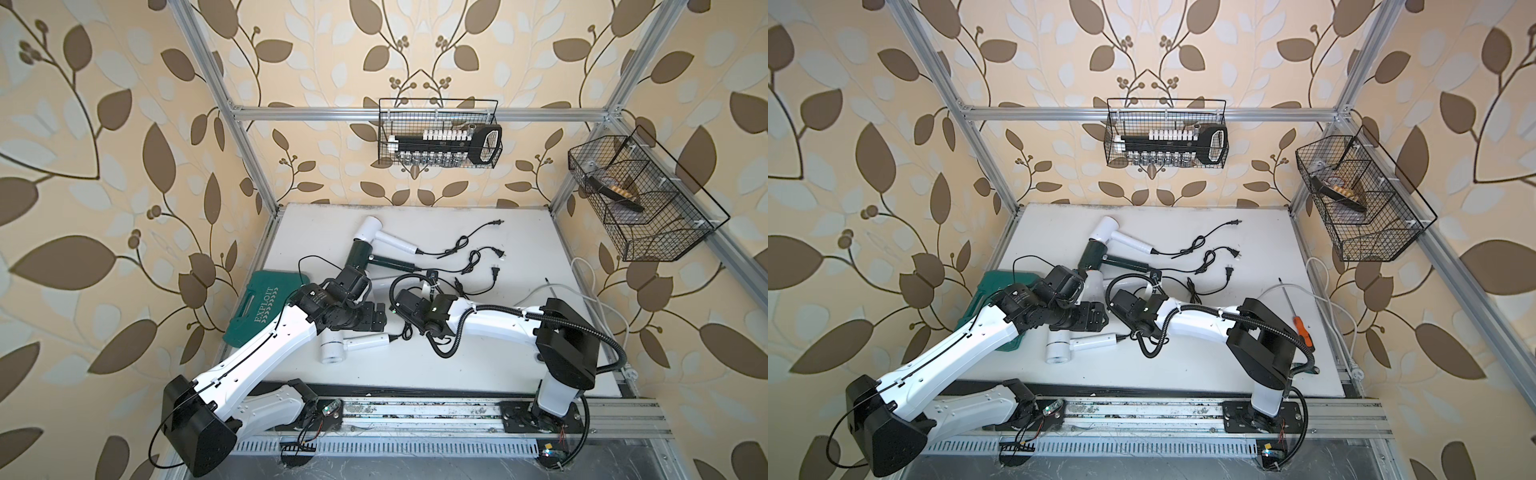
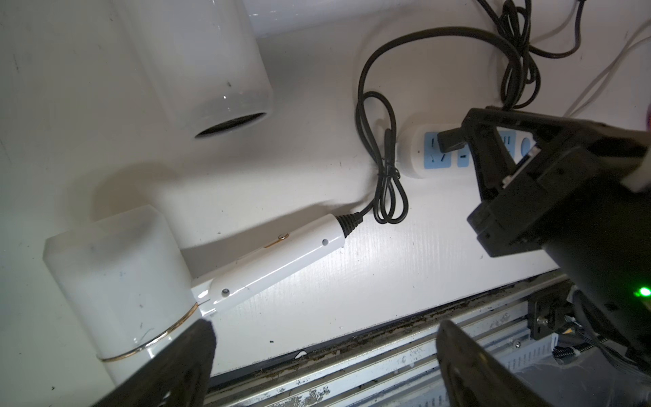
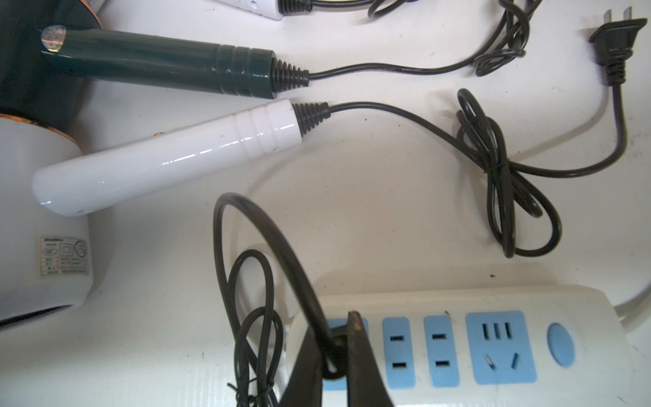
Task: Charge the blow dryers
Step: Insert the plug into the socket.
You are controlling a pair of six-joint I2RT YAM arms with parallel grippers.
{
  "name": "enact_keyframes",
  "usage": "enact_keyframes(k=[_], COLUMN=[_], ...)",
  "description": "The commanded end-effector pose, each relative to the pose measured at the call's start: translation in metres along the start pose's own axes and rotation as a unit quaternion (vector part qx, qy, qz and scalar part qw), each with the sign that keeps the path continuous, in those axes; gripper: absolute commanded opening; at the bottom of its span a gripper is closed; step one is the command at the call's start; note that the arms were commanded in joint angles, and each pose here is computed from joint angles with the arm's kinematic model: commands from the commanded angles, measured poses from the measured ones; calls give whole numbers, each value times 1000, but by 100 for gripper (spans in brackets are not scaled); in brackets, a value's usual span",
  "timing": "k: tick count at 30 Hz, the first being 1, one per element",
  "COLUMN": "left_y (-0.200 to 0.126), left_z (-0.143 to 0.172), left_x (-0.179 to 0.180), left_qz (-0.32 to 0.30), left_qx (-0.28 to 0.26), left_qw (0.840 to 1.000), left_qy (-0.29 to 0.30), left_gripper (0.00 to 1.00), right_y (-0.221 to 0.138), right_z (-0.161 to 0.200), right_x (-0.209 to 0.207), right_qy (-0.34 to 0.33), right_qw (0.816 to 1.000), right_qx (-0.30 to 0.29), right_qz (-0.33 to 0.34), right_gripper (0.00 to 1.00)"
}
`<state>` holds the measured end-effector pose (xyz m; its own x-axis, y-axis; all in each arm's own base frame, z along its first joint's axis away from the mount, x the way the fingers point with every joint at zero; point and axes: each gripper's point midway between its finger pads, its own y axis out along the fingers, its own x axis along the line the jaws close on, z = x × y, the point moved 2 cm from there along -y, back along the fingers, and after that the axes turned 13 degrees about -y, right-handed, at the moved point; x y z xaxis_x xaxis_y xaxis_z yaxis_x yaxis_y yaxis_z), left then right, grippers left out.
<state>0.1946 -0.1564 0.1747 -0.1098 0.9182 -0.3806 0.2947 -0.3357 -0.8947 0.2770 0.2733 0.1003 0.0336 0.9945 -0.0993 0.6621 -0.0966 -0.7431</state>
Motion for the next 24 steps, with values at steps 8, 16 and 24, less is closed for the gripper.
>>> enact_keyframes(k=[8, 16, 24], left_y=[-6, -5, -6], left_z=[0, 0, 0], left_x=[0, 0, 0], left_qz=[10, 11, 11], left_qx=[-3, -2, -4], left_qw=[1000, 1000, 1000], left_qy=[-4, -3, -3], left_gripper=[99, 99, 99], right_y=[10, 9, 7], right_z=[20, 29, 42], right_x=[0, -16, -14], right_qy=[-9, 0, -8], right_qw=[1000, 999, 999], right_qx=[23, 23, 22], right_qz=[4, 22, 26], right_gripper=[0, 0, 0])
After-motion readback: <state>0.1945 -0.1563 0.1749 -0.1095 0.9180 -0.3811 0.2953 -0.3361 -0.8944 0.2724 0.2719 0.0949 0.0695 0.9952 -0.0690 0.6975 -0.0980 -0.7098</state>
